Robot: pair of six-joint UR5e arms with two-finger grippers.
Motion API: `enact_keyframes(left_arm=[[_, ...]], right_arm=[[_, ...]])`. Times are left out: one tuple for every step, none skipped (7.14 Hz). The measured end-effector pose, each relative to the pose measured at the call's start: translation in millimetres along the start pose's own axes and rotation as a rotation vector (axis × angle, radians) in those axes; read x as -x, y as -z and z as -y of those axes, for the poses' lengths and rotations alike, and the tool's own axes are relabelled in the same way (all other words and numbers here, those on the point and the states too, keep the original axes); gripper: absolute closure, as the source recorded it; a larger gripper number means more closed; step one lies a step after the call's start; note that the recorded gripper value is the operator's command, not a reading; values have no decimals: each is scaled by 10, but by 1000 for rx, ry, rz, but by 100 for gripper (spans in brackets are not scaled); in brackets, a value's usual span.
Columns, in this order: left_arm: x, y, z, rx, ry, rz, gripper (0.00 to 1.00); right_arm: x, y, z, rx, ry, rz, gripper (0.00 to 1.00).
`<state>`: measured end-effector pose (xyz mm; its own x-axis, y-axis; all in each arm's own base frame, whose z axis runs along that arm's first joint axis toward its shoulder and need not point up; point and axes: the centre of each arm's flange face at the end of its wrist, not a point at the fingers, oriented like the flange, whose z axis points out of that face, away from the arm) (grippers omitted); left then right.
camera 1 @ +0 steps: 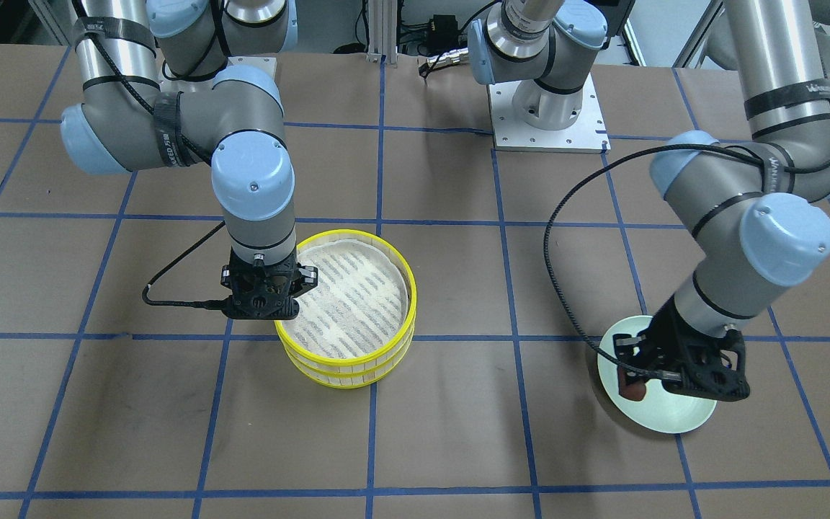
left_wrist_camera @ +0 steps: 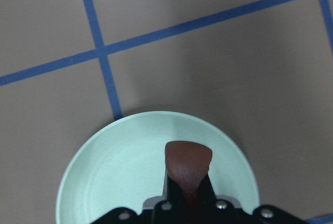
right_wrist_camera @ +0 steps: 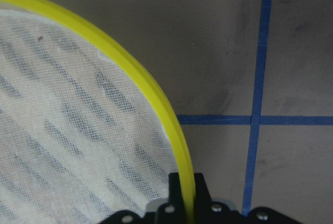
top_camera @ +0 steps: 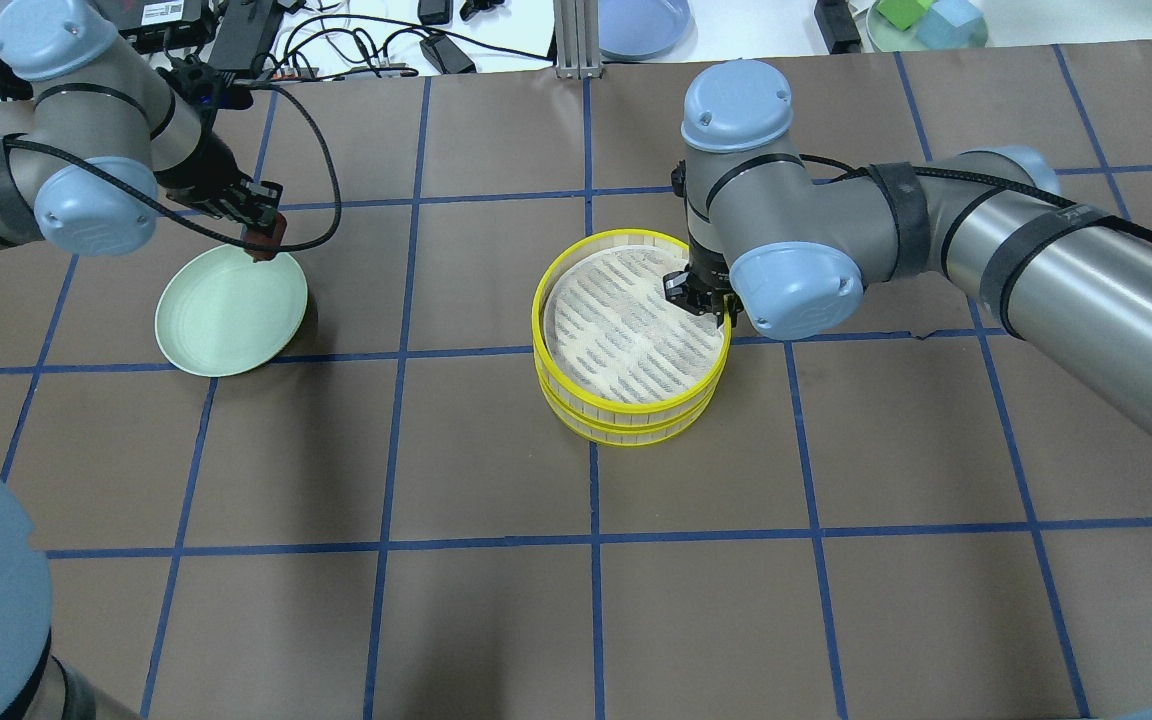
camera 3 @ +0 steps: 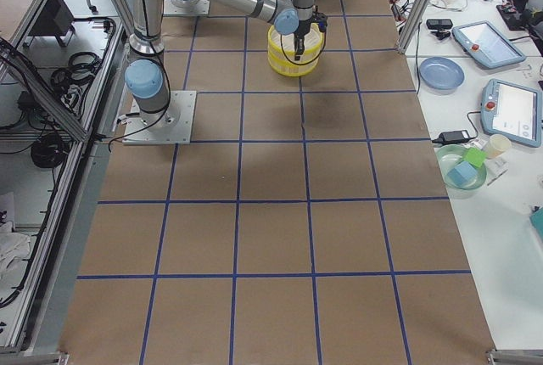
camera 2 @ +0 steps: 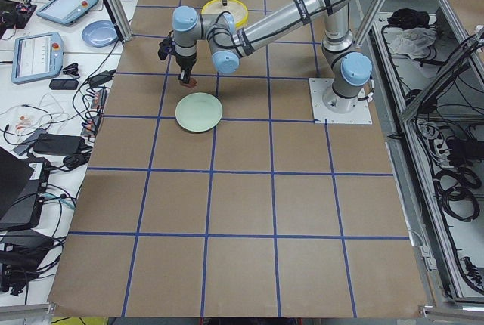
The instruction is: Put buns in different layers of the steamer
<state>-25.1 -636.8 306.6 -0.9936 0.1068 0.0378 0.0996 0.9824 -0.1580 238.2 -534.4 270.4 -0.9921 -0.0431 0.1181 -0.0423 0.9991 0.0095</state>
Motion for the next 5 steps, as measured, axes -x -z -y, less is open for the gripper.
enact_keyframes(left_arm=[[-457, 121, -10, -11, 82, -33, 100], [-921, 229, -66, -3, 155, -70, 100], [-1408, 302, -166, 28, 232, -112, 100], [-1881, 348, -282, 58, 307, -147, 100], [-2302, 354, -406, 91, 370, -183, 100]], right_arm=[[16, 10, -10, -1, 2, 0, 0], [15, 59, -21, -10, 7, 0, 0], [-24, 219, -35, -37, 5, 4, 0], [-116, 560, -77, -77, -4, 10, 0], [-229, 1021, -165, -103, -12, 15, 0]])
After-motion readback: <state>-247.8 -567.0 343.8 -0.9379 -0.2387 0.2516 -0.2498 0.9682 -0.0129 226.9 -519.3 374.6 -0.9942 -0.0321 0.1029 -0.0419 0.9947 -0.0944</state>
